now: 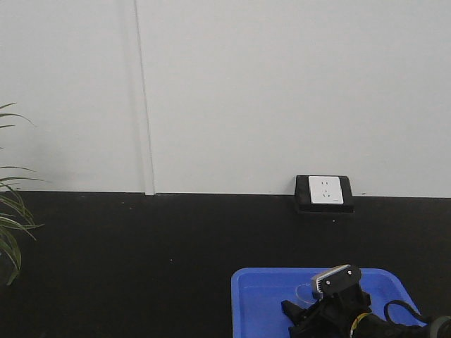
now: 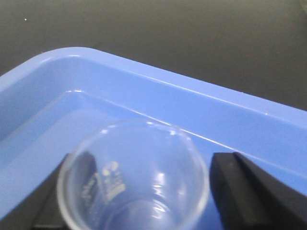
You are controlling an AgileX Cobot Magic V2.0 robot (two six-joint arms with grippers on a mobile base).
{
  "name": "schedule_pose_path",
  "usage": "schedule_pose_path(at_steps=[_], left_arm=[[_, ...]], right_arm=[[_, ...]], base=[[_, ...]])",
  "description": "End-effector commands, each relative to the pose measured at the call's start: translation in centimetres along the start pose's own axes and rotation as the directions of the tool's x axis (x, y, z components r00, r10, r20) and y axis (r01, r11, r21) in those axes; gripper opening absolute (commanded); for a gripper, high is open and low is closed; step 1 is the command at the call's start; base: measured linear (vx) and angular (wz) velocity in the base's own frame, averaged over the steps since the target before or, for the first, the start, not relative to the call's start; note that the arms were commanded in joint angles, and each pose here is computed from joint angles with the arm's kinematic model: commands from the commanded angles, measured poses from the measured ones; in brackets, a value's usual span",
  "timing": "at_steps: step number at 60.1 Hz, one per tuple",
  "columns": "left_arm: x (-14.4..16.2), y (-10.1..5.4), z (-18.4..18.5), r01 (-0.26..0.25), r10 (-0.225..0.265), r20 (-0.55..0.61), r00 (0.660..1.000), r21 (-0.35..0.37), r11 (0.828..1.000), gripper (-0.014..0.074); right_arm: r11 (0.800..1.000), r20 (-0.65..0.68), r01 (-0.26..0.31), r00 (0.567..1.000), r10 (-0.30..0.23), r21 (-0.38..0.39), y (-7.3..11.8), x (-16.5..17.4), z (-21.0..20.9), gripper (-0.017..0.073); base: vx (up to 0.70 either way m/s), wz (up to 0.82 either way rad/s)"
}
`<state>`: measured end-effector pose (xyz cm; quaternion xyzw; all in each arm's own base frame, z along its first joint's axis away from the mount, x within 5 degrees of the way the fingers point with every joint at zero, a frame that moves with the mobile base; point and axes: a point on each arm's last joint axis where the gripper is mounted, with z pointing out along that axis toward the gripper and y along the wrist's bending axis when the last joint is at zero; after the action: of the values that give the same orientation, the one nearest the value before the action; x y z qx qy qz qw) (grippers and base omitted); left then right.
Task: Move beaker to silver tray on left bench
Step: 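Lower the right gripper around the clear glass beaker in the blue tray, then close the right gripper on the beaker and lift it from the tray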
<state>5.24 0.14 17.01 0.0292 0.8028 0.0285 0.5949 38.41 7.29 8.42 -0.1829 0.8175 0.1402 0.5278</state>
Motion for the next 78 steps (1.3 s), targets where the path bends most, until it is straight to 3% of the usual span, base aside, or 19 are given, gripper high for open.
schedule_pose_path(at_steps=[1, 8, 17, 24, 28, 39, 62, 78], left_arm=[[-0.1, -0.1, 0.2, 0.003, -0.003, 0.069, 0.998, 0.005, 1.000, 0.0001], [-0.1, -0.1, 0.2, 0.003, -0.003, 0.069, 0.998, 0.005, 1.000, 0.0001], [-0.1, -0.1, 0.2, 0.003, -0.003, 0.069, 0.998, 0.005, 1.000, 0.0001], [-0.1, -0.1, 0.2, 0.003, -0.003, 0.069, 0.998, 0.005, 1.000, 0.0001], [-0.1, -0.1, 0.2, 0.003, -0.003, 0.069, 0.998, 0.005, 1.000, 0.0001], [-0.1, -0.1, 0.2, 0.003, -0.003, 0.069, 0.998, 0.005, 1.000, 0.0001], [-0.1, -0.1, 0.2, 0.003, -0.003, 0.069, 0.998, 0.005, 1.000, 0.0001], [-0.1, -0.1, 0.2, 0.003, -0.003, 0.069, 0.998, 0.005, 1.000, 0.0001]], right_arm=[[1.000, 0.137, 0.025, 0.990, -0.024, -0.006, 0.0, -3.2, -0.5, 0.0424], [0.998, 0.144, 0.054, 0.988, -0.050, -0.023, 0.2, -3.6, -0.7, 0.0280], [0.981, 0.161, 0.172, 0.975, -0.156, -0.092, 1.1, -5.6, -1.9, 0.0094], [0.982, 0.173, 0.141, 0.978, -0.118, -0.124, 1.7, -8.1, -3.5, -0.0018], [0.984, 0.194, 0.121, 0.977, -0.094, -0.132, 2.0, -9.9, -4.8, -0.0017], [0.968, 0.256, 0.195, 0.955, -0.151, -0.156, 3.9, -14.6, -9.1, -0.0014], [0.927, 0.290, 0.277, 0.936, -0.201, -0.252, 12.2, -18.7, -14.0, -0.0014], [0.918, 0.293, 0.289, 0.934, -0.206, -0.273, 13.1, -18.7, -14.1, -0.0014]], base=[[0.00, 0.00], [0.00, 0.00], [0.00, 0.00], [0.00, 0.00], [0.00, 0.00], [0.00, 0.00], [0.00, 0.00], [0.00, 0.00]])
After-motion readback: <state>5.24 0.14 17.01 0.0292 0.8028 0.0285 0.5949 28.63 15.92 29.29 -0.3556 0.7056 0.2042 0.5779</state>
